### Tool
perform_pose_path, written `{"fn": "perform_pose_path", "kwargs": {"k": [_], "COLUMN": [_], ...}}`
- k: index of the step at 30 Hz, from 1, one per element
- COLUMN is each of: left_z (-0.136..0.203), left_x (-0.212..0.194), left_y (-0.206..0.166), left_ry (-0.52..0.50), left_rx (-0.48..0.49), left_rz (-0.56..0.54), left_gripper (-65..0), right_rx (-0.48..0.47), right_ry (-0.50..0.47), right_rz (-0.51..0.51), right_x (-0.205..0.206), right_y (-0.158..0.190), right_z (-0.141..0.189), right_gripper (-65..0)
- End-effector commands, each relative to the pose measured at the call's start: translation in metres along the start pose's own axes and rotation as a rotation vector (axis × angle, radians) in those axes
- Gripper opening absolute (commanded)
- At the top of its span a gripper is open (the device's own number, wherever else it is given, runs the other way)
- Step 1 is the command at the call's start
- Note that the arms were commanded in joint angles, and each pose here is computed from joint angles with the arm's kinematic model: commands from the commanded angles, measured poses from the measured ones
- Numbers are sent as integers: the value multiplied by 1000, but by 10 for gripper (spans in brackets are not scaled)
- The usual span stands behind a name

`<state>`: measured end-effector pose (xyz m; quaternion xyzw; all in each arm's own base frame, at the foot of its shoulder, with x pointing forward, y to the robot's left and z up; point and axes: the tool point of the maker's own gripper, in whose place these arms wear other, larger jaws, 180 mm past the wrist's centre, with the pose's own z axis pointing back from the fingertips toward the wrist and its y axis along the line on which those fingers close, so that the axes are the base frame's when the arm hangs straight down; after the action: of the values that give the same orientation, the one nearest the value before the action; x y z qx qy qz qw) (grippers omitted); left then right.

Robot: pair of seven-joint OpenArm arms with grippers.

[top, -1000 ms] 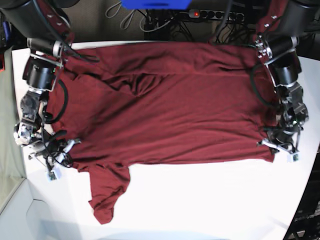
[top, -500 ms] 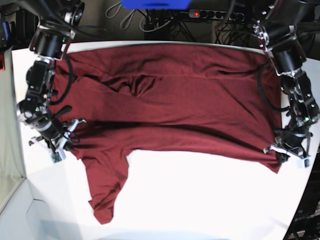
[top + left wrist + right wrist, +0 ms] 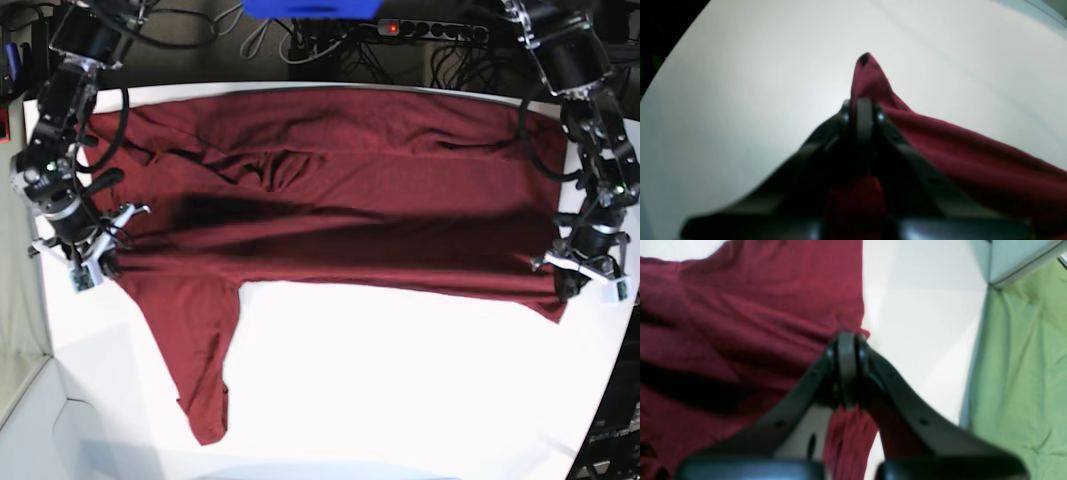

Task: Layout the t-shirt on the table in an organized manner, then fold the t-shirt properly
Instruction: 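Lift the hem with both grippers and fold it toward the collar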

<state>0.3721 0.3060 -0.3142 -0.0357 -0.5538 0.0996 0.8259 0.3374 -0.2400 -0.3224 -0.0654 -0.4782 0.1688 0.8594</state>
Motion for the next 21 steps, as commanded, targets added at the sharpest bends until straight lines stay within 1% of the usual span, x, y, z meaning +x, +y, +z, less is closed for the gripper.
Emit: {"fn": "perform_pose_path", "kwargs": {"k": [1, 6, 10, 12, 17, 21], "left_z": [6, 20, 34, 43, 66, 71], "left_x": [26, 22, 16, 12, 15, 4], "left_y": [-1, -6, -10, -3, 22, 25], "left_ry": [-78, -80, -72, -69, -110, -66], "left_rx": [-11, -21, -25, -7, 60, 55], "left_rz": [-21, -51, -81, -87, -18, 17], "left_gripper": [-650, -650, -650, -650, -650, -650], "right_rx": [-27, -28, -24, -13, -2, 1], "right_ry": [-62, -69, -38, -23, -27, -15], "right_rz": [7, 6, 11, 5, -40, -38], "right_x": [16, 11, -4, -12, -19, -24], "right_y": [-10, -9, -3, 1, 1, 2], "right_z": [7, 22, 32, 34, 40, 42], "right_gripper": [-650, -650, -650, -650, -650, -650]}}
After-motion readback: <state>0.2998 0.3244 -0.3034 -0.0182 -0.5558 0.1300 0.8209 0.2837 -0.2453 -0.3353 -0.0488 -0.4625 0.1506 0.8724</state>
